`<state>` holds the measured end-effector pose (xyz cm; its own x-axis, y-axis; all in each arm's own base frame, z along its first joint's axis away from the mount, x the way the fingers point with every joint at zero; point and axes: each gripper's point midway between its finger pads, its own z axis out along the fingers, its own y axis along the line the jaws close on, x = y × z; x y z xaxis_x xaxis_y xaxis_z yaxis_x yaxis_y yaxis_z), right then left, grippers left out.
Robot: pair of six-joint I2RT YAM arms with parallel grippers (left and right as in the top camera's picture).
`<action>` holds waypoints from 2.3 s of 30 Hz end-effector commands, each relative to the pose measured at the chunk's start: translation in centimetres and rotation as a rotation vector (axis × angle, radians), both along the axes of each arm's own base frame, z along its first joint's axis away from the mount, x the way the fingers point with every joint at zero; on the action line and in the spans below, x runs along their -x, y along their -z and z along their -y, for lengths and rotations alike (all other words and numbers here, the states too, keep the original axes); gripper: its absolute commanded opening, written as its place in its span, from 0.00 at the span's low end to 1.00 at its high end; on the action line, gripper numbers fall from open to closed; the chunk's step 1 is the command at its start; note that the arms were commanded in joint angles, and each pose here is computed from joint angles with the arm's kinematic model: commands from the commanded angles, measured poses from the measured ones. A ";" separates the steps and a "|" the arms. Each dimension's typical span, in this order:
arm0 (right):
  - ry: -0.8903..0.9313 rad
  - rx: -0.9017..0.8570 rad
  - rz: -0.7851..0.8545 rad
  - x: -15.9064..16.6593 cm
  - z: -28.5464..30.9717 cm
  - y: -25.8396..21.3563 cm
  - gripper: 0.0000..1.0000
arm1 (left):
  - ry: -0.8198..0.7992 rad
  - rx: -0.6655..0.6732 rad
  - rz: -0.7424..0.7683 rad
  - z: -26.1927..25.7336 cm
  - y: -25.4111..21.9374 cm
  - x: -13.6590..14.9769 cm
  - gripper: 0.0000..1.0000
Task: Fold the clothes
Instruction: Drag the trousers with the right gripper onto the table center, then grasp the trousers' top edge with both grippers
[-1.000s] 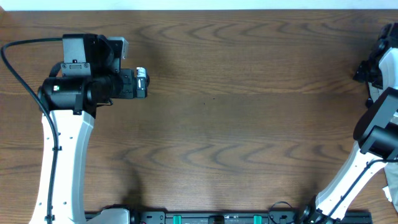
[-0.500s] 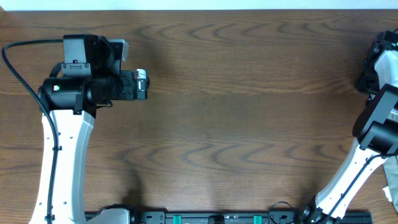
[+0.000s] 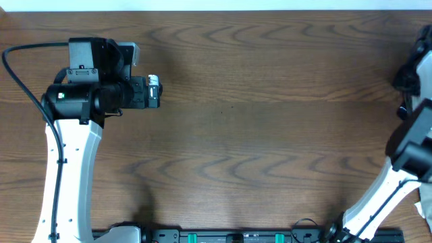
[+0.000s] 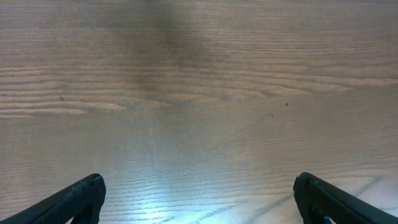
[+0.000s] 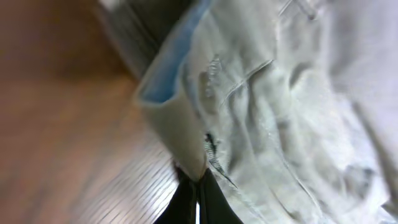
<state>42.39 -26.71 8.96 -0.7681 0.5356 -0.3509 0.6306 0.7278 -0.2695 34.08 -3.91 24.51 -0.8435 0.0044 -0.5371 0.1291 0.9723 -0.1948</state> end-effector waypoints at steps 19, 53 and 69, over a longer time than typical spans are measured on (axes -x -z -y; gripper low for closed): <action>-0.923 -0.449 0.159 -5.1 -41.2 -5.9 0.01 | -0.142 -0.198 0.045 -4.1 -1.7 0.7 0.98; -0.707 -0.614 -0.080 -0.9 -36.6 0.1 0.07 | 0.051 0.127 -0.208 3.3 5.8 -2.0 0.99; -0.518 -0.783 0.019 2.7 -47.9 10.4 0.01 | 0.056 0.121 -0.325 3.8 11.5 -4.0 0.98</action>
